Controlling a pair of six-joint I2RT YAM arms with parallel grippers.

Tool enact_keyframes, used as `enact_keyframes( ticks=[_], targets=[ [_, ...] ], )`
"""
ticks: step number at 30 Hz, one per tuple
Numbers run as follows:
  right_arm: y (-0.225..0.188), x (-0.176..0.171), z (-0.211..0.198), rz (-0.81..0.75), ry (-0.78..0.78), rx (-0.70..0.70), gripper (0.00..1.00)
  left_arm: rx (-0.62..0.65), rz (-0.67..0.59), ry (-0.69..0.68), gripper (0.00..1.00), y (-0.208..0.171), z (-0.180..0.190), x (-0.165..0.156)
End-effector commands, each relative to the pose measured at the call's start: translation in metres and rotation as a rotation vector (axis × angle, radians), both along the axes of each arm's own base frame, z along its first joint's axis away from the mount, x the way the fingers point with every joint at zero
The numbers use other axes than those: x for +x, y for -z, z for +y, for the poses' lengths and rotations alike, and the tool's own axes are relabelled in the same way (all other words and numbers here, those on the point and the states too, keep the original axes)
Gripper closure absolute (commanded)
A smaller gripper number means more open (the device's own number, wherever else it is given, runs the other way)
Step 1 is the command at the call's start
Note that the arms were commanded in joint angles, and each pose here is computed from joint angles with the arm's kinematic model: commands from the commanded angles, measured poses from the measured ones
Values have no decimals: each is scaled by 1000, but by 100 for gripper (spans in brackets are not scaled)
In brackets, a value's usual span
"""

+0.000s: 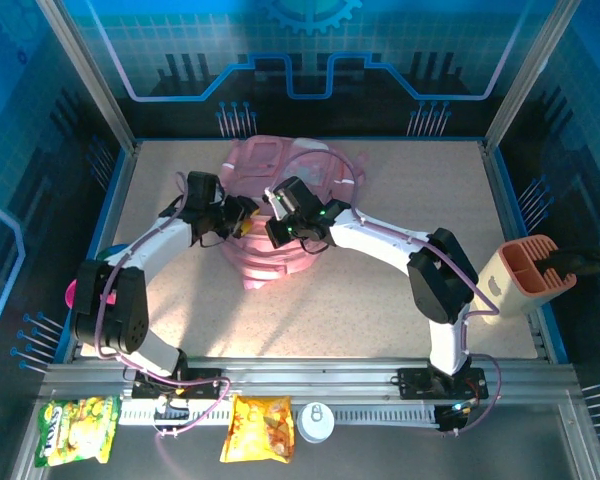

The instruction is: Pack the student bag

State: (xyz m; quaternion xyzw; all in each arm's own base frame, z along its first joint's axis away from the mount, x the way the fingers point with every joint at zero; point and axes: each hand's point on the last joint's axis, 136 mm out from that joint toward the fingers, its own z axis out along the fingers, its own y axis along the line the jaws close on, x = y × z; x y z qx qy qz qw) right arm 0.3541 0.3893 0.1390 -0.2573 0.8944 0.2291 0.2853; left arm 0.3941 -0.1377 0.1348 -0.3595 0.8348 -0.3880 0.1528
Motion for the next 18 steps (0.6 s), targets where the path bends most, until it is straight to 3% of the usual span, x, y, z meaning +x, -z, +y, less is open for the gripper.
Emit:
enact_keyframes(
  ticks=[1,5,10,18],
  targets=[
    [-12,-9,15,-21,-50,49,100,-19,-37,5,69,-11,-6,13],
    [-3,-4,-13,-53,5,-23,100,30,-40,4,86,-9,-1,13],
    [6,-3,-61,-75,64,-79,100,68,-43,18,99,-9,4,12],
    [14,7,-117,-87,114,-124,100,95,-28,103,100,-1,0,5]
  ],
)
